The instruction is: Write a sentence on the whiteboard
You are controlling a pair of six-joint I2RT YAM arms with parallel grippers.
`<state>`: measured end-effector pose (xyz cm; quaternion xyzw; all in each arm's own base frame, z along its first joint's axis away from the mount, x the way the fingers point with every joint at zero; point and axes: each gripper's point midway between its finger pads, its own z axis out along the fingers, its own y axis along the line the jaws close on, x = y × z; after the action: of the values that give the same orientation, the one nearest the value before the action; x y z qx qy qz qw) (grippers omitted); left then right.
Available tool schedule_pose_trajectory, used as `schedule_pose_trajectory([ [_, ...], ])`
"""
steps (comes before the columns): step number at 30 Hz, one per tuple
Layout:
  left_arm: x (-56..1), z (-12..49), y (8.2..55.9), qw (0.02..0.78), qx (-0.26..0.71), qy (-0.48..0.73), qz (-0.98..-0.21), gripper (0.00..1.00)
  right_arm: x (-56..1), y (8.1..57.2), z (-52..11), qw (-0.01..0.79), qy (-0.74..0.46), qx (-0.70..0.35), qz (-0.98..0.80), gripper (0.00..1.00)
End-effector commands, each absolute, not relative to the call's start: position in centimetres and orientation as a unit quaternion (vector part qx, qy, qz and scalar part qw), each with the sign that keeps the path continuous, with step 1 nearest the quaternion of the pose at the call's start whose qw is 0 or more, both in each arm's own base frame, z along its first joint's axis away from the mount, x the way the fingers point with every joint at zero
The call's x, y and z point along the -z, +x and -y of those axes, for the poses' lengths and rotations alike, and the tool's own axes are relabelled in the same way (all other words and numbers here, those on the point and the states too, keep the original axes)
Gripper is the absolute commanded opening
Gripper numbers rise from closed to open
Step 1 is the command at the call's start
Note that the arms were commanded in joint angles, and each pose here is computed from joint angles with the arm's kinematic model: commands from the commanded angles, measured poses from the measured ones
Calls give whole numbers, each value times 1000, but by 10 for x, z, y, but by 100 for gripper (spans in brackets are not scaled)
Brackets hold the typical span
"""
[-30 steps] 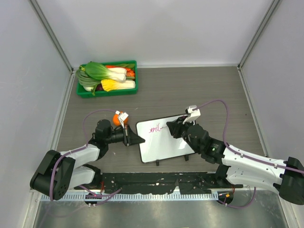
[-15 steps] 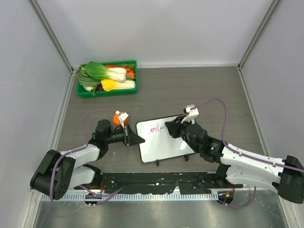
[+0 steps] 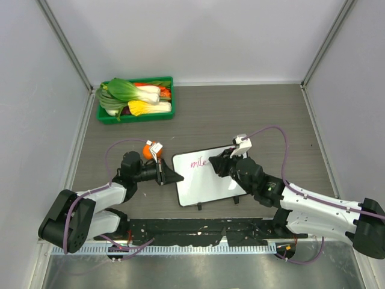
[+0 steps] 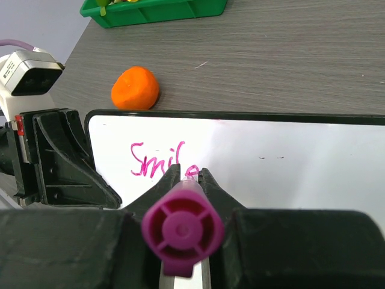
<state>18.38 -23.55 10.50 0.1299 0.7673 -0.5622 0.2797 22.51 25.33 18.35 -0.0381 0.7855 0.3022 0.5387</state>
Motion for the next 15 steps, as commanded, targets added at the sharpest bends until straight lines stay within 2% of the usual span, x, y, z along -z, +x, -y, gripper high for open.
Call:
schedule_pose_trajectory([
  [1,-87,227,201,313,514,120,-789,0,-166,225,-240,534,-35,-272,-800,1],
  [15,-86,226,201,314,512,118,-791,0,-182,230,-234,557,-29,-264,-787,1],
])
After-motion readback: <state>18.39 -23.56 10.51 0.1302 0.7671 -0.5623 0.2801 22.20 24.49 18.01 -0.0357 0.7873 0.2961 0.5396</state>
